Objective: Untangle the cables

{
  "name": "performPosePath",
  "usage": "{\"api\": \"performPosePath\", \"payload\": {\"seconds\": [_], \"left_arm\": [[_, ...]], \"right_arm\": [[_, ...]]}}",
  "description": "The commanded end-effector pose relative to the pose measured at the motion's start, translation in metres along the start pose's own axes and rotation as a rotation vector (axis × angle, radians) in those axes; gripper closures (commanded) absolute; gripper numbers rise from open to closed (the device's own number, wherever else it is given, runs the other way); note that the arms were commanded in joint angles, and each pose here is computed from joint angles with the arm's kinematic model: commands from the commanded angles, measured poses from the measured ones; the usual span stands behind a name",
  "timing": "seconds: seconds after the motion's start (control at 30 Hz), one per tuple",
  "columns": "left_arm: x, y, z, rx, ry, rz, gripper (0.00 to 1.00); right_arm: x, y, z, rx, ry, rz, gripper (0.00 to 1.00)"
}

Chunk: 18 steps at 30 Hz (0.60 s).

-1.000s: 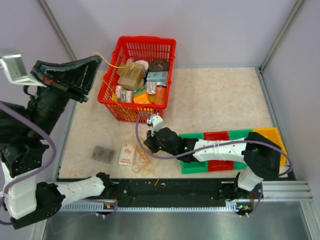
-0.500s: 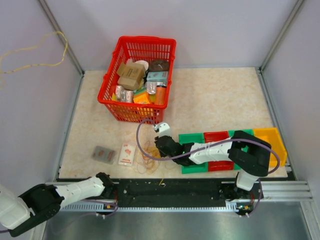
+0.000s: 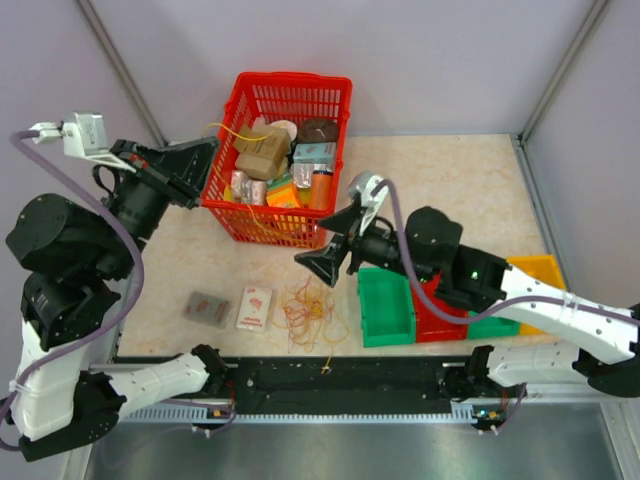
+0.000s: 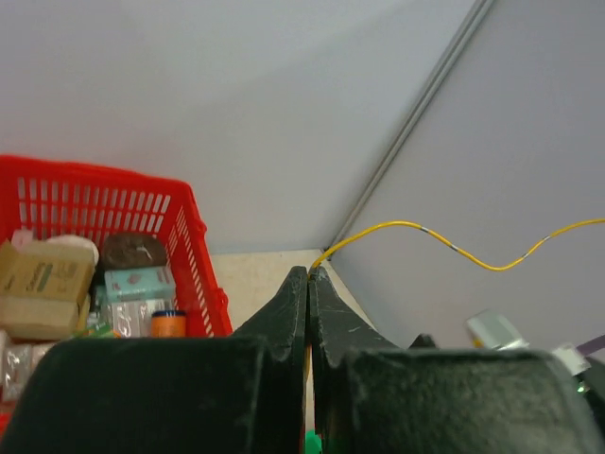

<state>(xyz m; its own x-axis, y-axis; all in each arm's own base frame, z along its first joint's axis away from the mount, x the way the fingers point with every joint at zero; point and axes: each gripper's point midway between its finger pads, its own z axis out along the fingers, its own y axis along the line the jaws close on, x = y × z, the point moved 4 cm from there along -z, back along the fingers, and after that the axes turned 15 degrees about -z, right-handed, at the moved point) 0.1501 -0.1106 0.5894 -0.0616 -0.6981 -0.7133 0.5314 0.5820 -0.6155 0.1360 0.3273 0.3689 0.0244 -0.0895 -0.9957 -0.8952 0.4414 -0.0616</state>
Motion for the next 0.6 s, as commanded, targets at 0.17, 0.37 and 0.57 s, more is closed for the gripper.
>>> {"api": "performPosePath", "payload": {"seconds": [0.17,0.37,0.57], "left_arm": [[0.044,0.020,-0.019,-0.121,0.159,-0.243,1.00],[0.070,0.022,-0.012,-0.097,0.220,-0.303,1.00],[0.079,0.026,-0.009,-0.115,0.232,-0.323,1.00]], "right_arm": [[-0.044,0.006,-0.015,-0.211,-0.083,-0.182,0.14],[-0.055,0.014,0.018,-0.263,-0.099,-0.111,0.18],[-0.054,0.020,0.041,-0.267,-0.111,-0.009,0.23]]}}
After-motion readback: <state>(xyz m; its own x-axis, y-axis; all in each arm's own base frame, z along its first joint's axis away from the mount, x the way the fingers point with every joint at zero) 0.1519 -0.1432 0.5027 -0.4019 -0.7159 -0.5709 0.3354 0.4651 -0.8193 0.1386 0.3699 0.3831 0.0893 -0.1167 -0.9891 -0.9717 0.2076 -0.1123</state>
